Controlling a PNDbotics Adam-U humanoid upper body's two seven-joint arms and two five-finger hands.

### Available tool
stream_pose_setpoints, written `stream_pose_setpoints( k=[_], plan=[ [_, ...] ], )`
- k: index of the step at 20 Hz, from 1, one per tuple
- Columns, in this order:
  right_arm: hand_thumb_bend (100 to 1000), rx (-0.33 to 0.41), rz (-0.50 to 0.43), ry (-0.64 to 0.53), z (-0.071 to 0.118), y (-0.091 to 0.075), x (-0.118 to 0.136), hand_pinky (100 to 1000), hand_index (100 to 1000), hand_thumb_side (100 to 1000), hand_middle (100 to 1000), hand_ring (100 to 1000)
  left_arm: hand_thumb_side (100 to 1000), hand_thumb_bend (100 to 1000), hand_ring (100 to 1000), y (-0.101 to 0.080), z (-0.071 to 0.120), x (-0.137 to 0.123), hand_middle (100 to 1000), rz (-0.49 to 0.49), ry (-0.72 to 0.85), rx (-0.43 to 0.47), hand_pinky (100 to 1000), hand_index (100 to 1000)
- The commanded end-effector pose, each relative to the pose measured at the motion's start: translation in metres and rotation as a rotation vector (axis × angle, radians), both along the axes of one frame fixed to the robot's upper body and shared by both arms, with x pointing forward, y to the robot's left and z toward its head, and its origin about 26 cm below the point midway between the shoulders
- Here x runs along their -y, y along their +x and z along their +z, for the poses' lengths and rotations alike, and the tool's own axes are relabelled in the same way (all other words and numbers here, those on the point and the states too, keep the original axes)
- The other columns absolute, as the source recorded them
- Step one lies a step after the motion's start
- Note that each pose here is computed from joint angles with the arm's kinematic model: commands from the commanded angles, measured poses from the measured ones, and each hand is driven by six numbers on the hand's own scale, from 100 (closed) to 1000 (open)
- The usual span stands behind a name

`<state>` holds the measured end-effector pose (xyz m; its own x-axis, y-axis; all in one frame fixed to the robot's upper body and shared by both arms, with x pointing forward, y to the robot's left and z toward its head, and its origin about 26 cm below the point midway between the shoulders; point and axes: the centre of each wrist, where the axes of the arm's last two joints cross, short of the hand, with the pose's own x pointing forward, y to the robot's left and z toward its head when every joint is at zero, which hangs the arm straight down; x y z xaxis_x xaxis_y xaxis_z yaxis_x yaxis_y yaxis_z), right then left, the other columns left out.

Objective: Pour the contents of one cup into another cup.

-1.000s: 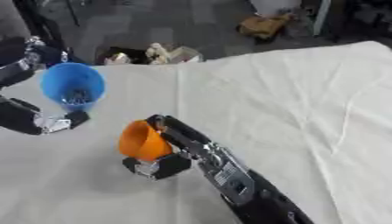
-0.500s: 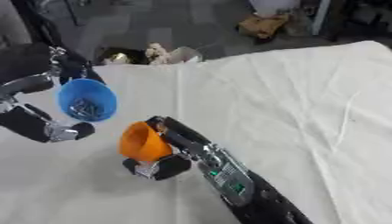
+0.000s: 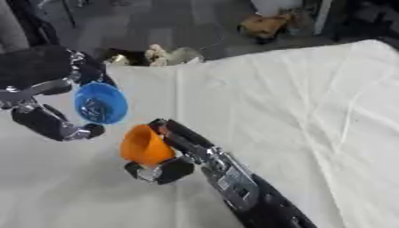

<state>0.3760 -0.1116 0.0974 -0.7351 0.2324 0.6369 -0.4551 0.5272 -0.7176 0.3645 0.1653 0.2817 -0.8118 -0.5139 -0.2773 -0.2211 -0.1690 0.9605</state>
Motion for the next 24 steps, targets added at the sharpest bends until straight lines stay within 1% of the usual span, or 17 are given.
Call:
stream_pose_setpoints(
  k=[1,9,24],
  plan=[
    [100,0.026,0.007,0.009,0.008,0.002,-0.003,736,575,390,251,422,267,100,442,-0.005,0.013,0.003,185,-0.015,0.037,0.096,497,396],
    [100,0.025,-0.004,0.014,0.008,0.002,-0.003,730,572,384,258,418,270,100,405,-0.009,0.015,0.011,184,-0.033,0.108,0.217,516,401],
    [100,0.021,-0.017,0.019,0.007,0.002,0.0,728,570,389,258,416,270,100,342,-0.018,0.01,0.016,188,-0.056,0.194,0.397,528,413]
  ],
)
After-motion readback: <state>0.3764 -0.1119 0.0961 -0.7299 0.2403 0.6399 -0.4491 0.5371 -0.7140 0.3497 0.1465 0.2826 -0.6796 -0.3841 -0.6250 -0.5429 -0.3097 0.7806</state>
